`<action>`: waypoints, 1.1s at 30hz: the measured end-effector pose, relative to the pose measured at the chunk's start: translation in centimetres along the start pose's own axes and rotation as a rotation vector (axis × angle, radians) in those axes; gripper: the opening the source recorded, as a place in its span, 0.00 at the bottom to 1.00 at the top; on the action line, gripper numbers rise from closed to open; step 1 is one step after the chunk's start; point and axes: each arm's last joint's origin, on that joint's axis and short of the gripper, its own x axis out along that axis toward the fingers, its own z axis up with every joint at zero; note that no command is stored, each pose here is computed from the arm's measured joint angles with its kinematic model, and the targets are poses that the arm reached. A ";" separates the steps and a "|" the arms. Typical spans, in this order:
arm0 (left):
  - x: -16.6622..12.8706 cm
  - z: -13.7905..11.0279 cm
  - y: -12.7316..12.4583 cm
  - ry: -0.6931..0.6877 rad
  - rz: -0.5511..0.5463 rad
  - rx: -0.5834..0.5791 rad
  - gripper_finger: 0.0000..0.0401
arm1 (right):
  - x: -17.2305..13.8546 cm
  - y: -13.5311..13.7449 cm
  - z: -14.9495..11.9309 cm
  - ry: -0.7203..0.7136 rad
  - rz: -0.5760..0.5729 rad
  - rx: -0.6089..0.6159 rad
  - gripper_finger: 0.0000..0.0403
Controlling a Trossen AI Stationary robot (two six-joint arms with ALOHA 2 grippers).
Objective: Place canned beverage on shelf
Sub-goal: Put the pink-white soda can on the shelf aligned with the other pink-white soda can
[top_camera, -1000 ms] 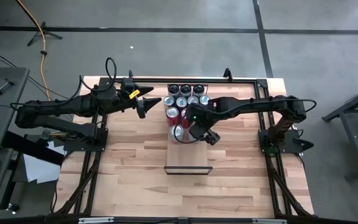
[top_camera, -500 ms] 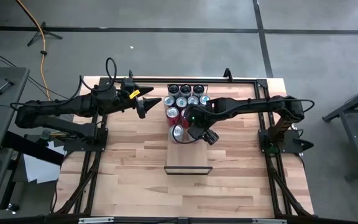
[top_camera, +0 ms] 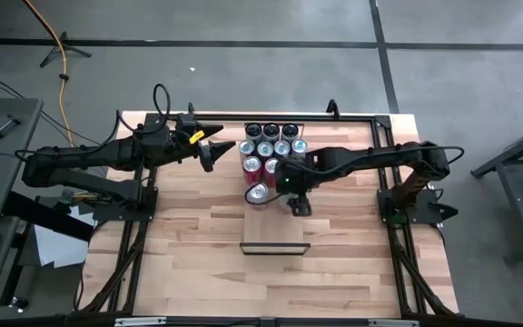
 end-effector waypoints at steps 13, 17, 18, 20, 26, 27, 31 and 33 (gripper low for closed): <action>0.0 0.0 0.0 0.004 0.002 0.054 0.81 | 0.8 1.3 0.0 0.001 -0.181 0.514 0.69; 0.0 -0.1 0.0 0.011 0.004 0.057 0.81 | 0.9 1.3 0.1 -0.001 -0.180 0.487 0.73; 0.0 -0.1 0.0 0.013 0.004 0.058 0.81 | 0.9 1.3 0.1 -0.001 -0.179 0.477 0.74; 0.0 -0.2 0.1 0.022 0.008 0.060 0.81 | 1.0 1.3 0.2 -0.007 -0.174 0.459 0.76; 0.0 -0.3 0.1 0.026 0.008 0.036 0.81 | 1.0 1.3 0.5 -0.038 -0.152 0.460 0.78; 0.0 -0.3 0.1 0.026 0.008 0.036 0.81 | 1.0 1.4 0.5 -0.034 -0.140 0.470 0.78; 0.0 -0.3 0.1 0.027 0.009 0.035 0.81 | 1.0 1.4 0.5 -0.029 -0.125 0.453 0.79; 0.0 -0.3 0.1 0.027 0.009 0.035 0.81 | 1.0 1.4 0.5 -0.025 -0.117 0.429 0.79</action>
